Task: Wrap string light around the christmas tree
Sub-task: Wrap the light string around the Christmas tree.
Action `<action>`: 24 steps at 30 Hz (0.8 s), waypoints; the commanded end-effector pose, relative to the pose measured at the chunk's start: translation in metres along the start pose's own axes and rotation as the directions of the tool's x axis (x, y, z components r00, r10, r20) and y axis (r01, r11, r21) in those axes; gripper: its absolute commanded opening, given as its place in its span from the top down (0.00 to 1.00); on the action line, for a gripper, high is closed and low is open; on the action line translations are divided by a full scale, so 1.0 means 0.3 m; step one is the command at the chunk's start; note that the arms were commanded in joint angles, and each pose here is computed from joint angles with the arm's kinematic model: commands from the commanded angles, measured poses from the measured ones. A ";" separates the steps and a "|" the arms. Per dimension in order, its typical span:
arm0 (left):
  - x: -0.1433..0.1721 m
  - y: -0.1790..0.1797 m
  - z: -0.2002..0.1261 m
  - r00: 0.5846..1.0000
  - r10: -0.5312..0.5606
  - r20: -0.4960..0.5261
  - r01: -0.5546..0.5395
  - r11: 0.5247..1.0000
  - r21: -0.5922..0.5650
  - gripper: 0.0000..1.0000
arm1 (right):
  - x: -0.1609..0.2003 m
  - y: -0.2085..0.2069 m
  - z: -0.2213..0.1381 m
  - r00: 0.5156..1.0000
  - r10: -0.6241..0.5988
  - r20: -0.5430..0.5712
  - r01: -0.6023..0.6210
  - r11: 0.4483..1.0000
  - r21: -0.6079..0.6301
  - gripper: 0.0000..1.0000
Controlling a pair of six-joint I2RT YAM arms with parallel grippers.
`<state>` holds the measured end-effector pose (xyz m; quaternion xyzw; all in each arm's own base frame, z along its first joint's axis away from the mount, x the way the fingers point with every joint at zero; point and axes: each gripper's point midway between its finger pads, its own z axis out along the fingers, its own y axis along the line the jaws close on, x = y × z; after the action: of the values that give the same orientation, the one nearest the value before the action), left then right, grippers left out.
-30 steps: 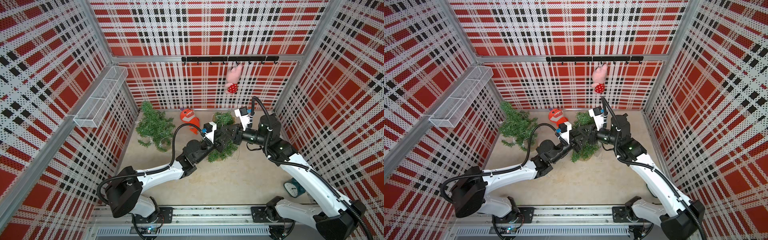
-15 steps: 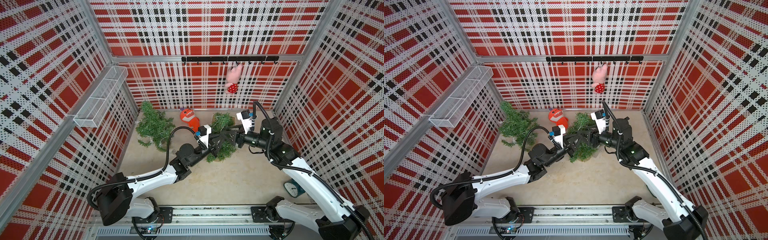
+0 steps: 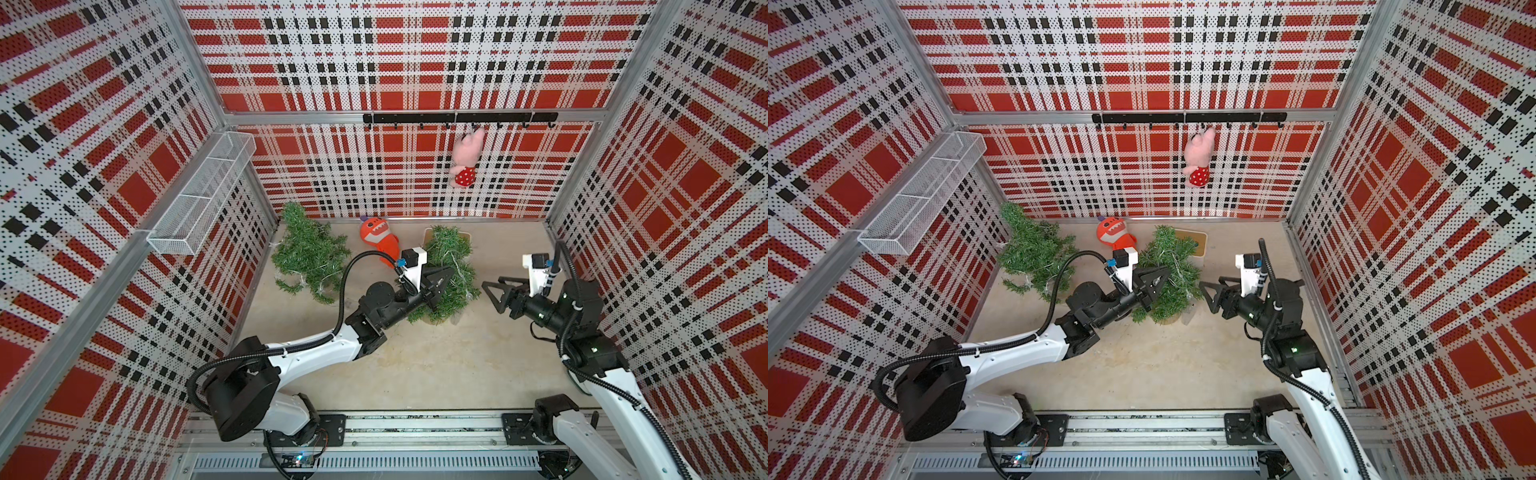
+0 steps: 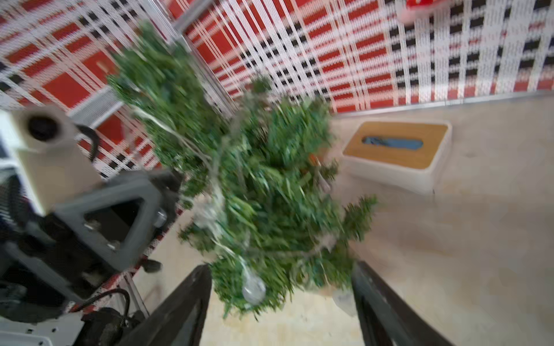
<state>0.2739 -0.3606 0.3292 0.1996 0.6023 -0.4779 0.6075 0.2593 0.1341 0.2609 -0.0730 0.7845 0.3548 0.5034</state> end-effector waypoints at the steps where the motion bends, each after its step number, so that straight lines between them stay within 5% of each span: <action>1: -0.048 -0.028 0.015 1.000 -0.002 0.029 0.001 1.000 0.029 0.98 | 0.102 -0.070 0.011 0.998 0.035 0.061 -0.038 0.998 0.057 0.26; 5: -0.043 -0.029 0.013 1.000 0.002 0.018 -0.003 1.000 0.025 0.98 | 0.167 -0.065 0.034 0.975 -0.035 0.220 0.021 0.998 0.065 0.31; 17: -0.032 -0.053 0.031 1.000 0.029 -0.002 -0.029 0.999 0.015 0.98 | 0.221 -0.099 0.226 0.956 -0.050 0.289 0.013 0.992 0.128 0.35; 24: -0.058 -0.036 0.027 0.999 0.044 0.009 -0.044 0.999 -0.007 0.98 | 0.257 -0.092 0.224 0.966 0.002 0.258 -0.026 0.996 0.091 0.86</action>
<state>0.2691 -0.3701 0.3295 0.2131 0.6109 -0.4682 0.6018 0.2873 0.1752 0.1401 -0.0144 0.7607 0.2967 0.5772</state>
